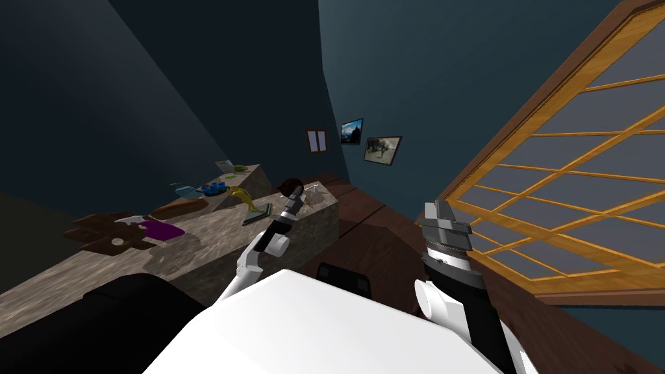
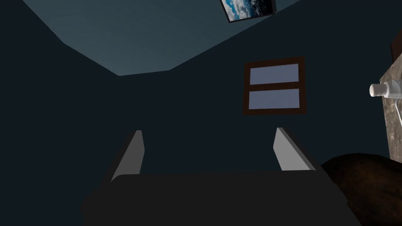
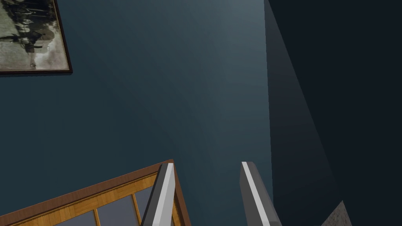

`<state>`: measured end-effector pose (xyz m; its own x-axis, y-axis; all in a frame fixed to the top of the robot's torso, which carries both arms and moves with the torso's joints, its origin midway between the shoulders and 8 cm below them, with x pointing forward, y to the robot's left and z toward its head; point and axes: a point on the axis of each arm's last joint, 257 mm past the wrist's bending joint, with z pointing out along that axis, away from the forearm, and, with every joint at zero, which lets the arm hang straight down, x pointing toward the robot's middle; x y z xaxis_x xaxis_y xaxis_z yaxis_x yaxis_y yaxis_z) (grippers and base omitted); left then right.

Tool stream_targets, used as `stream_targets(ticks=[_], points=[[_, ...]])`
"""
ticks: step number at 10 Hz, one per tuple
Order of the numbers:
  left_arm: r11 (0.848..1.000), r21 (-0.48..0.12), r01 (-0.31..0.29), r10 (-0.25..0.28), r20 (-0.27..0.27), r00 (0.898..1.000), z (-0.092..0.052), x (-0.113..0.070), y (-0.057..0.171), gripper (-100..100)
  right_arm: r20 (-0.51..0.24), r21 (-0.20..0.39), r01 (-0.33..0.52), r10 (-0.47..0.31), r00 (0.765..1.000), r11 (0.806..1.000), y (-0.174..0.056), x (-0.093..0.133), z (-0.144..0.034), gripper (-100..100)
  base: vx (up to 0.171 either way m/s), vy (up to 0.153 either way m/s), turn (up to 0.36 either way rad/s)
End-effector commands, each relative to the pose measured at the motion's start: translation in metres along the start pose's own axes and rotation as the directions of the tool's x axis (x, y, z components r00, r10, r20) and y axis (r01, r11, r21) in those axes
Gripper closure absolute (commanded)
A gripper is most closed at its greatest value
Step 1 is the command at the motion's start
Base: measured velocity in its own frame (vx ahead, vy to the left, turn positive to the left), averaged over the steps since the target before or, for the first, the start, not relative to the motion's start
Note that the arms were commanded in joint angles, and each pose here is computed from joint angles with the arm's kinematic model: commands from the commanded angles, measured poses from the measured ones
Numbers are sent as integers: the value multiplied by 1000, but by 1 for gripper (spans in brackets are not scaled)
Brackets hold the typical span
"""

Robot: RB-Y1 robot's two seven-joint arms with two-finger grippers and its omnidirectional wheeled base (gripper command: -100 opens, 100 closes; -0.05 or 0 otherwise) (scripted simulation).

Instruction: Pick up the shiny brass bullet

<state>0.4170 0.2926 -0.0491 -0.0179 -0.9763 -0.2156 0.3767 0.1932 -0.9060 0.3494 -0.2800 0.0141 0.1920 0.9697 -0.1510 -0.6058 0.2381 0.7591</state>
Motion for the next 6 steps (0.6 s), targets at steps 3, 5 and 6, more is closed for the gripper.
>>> stream_targets(ticks=[3,5,6], points=[[998,-58,-39,36,-51,998,11,-4,12,-100,0,0,0,0,1000,1000,0,0,0,0,-94,-6,-62],[991,-110,-72,62,-84,994,18,-8,24,-100,0,0,0,0,1000,1000,0,0,0,0,-65,-17,-70],[987,-136,-87,74,-99,992,20,-11,30,-100,0,0,0,0,1000,1000,0,0,0,0,-80,-17,-110]])
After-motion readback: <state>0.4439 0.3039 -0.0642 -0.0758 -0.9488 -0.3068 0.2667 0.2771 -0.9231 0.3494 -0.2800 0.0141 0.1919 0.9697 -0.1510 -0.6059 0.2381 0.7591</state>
